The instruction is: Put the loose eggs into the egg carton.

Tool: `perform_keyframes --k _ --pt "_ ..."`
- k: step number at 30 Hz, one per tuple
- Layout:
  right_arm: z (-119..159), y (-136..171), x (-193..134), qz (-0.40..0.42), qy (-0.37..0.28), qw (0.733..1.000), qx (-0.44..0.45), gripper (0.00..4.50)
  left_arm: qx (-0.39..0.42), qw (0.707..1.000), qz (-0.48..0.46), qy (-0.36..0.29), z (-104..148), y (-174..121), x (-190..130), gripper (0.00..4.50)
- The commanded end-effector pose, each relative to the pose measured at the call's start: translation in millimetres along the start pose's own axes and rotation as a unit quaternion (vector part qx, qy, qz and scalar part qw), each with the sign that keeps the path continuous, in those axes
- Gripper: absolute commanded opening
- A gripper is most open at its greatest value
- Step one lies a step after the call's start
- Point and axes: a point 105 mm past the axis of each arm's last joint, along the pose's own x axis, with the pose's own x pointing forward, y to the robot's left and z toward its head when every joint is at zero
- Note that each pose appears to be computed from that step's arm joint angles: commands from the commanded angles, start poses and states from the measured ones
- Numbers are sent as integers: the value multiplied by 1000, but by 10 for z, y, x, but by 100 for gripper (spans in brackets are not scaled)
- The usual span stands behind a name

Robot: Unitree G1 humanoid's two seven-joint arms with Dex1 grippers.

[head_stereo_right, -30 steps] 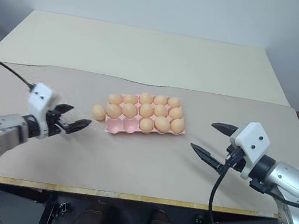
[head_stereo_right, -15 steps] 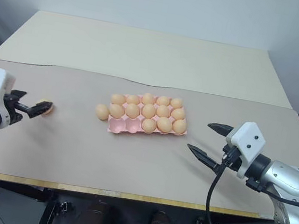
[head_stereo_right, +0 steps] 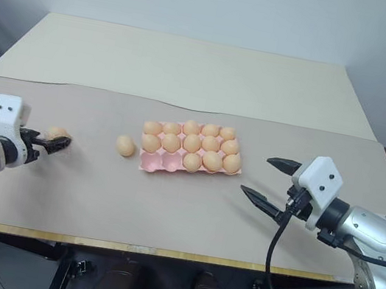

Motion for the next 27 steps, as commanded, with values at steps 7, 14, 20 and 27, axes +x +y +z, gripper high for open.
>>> perform_keyframes --k 7,14,20,27 --pt "145 10 -63 -15 -17 1000 -18 450 8 1000 -2 -20 121 -33 69 310" --pt "126 36 -87 -21 -15 1000 -14 450 37 998 -3 -48 218 -13 -52 172" --pt "116 44 -88 -21 -15 1000 -11 450 95 975 -138 -148 549 -390 -311 172" --pt "131 51 -81 -31 -18 999 -11 450 172 914 -329 -167 680 -1242 -384 172"
